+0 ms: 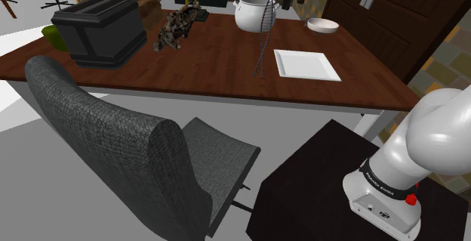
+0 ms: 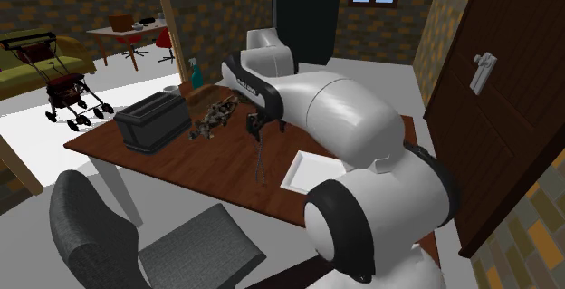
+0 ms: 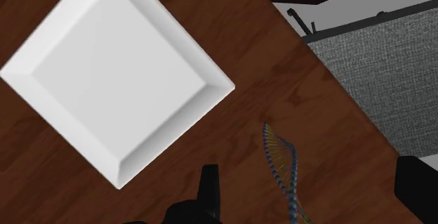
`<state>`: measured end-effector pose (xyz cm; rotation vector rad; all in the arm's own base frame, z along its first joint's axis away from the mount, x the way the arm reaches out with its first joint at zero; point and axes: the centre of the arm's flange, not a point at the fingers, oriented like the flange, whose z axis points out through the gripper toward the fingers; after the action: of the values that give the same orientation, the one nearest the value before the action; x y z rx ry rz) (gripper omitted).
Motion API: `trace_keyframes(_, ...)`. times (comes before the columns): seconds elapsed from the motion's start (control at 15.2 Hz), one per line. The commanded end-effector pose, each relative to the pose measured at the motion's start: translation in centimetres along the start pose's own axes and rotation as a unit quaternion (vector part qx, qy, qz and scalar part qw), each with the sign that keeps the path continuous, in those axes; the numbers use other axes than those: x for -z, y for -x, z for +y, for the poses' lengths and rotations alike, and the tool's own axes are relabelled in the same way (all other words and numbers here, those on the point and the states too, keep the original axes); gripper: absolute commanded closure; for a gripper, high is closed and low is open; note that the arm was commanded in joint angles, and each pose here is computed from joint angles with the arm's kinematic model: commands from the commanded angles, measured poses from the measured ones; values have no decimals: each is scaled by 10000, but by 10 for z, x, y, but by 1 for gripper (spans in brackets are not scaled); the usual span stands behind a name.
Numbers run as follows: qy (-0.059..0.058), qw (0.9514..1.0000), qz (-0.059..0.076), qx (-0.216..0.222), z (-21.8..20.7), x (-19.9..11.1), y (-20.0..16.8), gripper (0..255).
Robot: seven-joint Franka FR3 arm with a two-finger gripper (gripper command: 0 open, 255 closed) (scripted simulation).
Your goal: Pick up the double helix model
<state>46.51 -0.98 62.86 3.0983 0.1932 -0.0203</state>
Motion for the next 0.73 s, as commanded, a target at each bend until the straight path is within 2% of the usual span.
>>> trace_keyframes(0.0, -9, 9999, 47, 166, -3, 11, -24, 0)
trace_keyframes(0.33, -30, 9985, 149, 530, -14, 37, -74, 0)
trace_keyframes(0.66, -30, 9985, 149, 530, -15, 10, -74, 0)
